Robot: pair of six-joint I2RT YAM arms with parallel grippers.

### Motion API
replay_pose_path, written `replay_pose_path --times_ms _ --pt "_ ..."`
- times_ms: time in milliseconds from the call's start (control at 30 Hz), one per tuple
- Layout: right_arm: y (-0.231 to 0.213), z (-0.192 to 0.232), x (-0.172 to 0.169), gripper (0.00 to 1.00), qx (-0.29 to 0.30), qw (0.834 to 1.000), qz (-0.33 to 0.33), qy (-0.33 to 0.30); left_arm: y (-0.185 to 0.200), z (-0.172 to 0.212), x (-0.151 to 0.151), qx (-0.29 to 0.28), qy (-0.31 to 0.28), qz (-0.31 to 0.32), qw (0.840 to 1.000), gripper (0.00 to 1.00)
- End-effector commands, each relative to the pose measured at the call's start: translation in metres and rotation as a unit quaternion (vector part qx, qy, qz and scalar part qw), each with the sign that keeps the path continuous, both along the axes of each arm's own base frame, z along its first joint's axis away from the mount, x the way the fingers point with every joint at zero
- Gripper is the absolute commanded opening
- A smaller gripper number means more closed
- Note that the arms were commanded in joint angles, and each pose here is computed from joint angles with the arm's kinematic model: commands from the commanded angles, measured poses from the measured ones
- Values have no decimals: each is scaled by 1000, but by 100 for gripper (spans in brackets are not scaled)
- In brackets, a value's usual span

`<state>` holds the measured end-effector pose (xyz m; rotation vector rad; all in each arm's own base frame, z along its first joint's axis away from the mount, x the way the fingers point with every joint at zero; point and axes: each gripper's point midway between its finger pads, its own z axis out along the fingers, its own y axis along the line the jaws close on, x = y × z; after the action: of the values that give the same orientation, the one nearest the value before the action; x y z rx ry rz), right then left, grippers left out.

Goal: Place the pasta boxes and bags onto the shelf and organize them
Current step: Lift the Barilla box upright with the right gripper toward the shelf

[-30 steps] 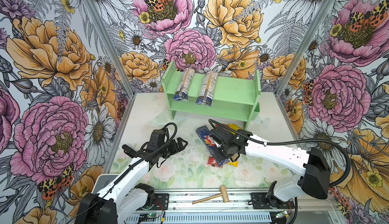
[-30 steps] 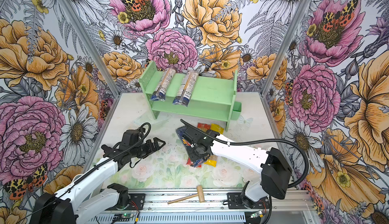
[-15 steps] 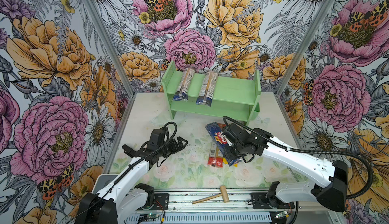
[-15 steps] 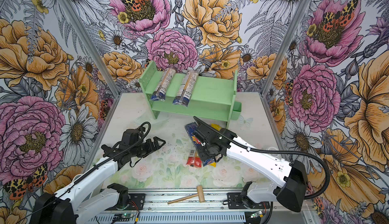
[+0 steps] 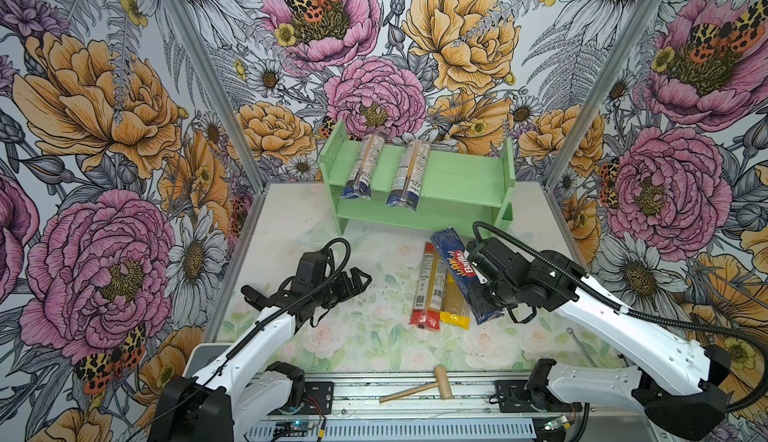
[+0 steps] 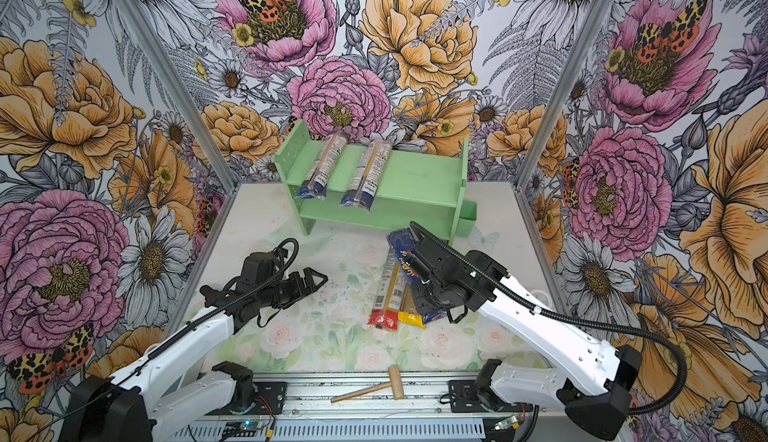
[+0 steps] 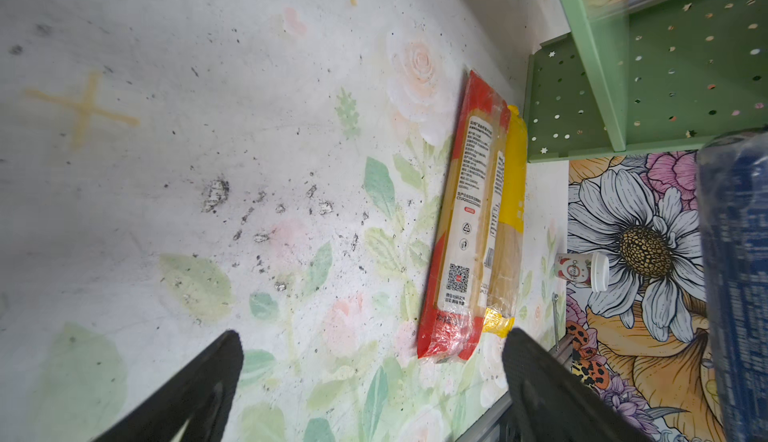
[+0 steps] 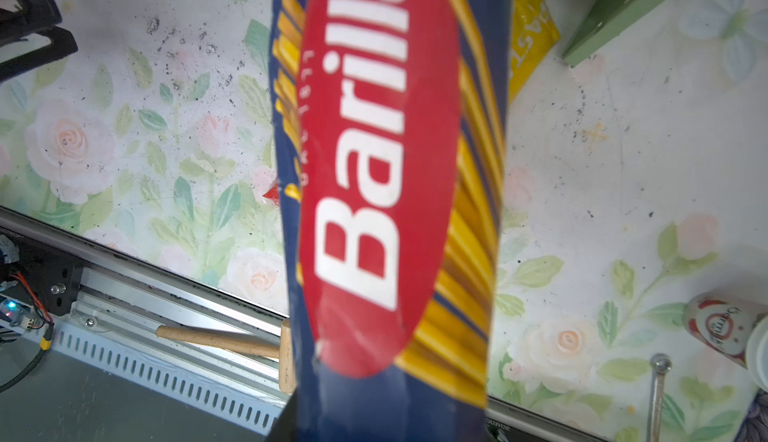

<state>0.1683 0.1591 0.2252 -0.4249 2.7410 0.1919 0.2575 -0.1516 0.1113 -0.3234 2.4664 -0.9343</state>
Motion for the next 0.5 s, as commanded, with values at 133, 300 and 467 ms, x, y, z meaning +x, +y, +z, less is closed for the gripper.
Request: replay_pose_path --times_ms 133,300,467 --pt "-14 67 18 0 63 991 -54 -103 -3 15 9 -7 -28 -8 1000 99" --pt "-19 89 18 0 83 987 -65 -121 -3 15 9 -8 -29 -10 999 99" --pt "-20 113 21 0 103 982 -67 -142 -3 16 9 -8 -30 -10 999 99"
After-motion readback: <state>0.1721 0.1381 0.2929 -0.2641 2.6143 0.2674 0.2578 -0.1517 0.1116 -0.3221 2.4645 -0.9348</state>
